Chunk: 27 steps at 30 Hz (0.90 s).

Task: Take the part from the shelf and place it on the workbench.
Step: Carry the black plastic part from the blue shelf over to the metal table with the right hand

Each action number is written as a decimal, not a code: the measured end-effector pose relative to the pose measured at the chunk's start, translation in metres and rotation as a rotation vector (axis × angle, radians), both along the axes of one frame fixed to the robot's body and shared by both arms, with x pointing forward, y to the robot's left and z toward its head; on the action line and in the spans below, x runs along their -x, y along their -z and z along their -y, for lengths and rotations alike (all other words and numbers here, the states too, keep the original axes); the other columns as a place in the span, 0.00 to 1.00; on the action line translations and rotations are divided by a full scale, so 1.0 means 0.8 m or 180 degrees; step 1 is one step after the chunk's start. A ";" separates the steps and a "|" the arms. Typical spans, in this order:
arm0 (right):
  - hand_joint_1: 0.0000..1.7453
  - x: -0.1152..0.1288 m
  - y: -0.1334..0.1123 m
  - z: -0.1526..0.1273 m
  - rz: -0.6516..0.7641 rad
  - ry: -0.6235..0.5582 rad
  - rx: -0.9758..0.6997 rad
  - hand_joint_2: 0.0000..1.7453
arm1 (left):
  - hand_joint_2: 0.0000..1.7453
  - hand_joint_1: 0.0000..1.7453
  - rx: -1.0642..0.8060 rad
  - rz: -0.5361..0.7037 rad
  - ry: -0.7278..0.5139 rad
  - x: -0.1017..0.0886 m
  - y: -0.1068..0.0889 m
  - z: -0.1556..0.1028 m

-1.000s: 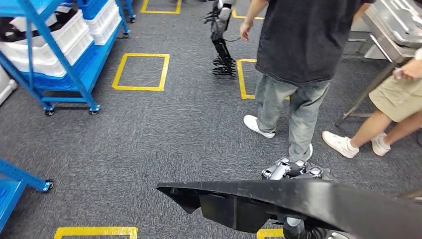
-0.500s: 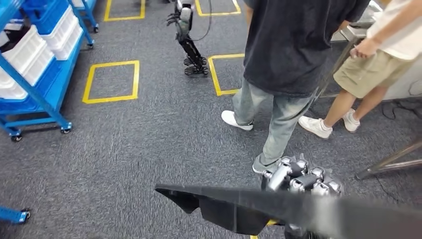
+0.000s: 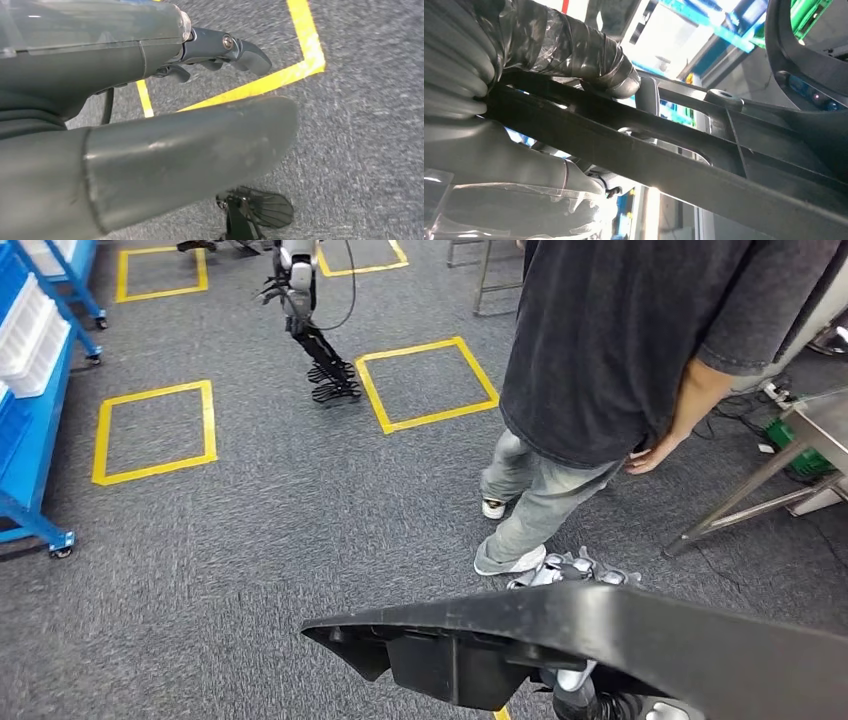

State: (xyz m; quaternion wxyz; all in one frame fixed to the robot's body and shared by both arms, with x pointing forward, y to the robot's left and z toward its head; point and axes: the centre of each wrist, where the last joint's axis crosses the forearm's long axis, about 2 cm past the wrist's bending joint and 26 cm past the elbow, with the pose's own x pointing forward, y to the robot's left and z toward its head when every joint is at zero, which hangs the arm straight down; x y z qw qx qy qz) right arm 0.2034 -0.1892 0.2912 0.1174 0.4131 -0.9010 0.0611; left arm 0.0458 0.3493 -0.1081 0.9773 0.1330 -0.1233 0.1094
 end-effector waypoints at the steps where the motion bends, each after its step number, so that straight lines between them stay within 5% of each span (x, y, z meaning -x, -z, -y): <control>1: 0.99 0.000 0.001 0.000 -0.0009 -0.0003 0.0003 1.00 | 0.00 0.00 0.0004 -0.0010 0.0006 0.002 0.000 0.000; 27: 0.99 0.004 0.023 -0.004 -0.0203 -0.0004 0.0136 1.00 | 0.00 0.00 0.0071 -0.0064 0.0063 0.003 0.001 0.007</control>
